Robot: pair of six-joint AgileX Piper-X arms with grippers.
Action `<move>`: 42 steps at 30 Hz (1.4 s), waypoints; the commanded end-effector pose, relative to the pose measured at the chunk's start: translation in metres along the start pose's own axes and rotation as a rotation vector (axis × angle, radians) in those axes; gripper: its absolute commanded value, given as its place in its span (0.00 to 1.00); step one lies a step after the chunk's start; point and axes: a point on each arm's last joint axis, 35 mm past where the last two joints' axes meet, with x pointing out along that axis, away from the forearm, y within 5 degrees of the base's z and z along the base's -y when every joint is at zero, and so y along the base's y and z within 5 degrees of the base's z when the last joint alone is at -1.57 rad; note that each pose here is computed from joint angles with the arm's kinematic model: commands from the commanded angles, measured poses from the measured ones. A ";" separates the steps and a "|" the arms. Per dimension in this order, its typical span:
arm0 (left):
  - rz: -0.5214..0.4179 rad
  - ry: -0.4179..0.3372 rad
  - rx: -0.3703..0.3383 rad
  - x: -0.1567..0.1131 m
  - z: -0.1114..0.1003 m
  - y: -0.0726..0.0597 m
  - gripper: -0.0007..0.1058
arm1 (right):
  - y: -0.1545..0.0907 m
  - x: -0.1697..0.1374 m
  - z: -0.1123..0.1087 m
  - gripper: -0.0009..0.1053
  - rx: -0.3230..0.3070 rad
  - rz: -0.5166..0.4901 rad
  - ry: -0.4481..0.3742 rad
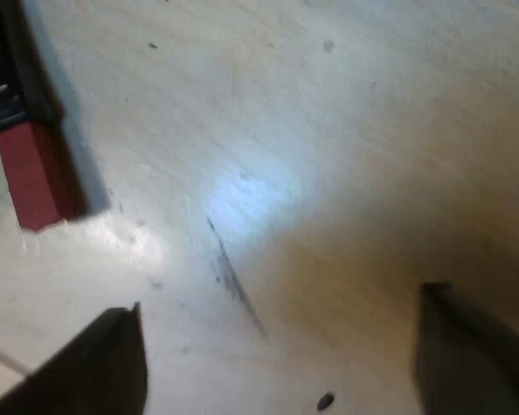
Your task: Put the handle in the coffee machine
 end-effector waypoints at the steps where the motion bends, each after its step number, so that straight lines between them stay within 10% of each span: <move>1: 0.003 0.000 0.012 0.003 0.004 0.001 0.88 | 0.003 0.010 0.011 0.44 -0.013 -0.006 -0.001; 12: -0.001 0.049 -0.003 0.013 0.006 0.004 0.88 | 0.005 0.053 0.025 0.02 -0.007 0.002 0.119; 28: -0.002 0.050 -0.004 0.013 0.006 0.004 0.88 | 0.006 0.101 0.033 0.01 -0.006 0.009 0.222; 42: 0.090 0.079 -0.044 0.017 0.006 0.009 0.88 | 0.057 0.132 0.034 0.01 -0.226 0.058 0.279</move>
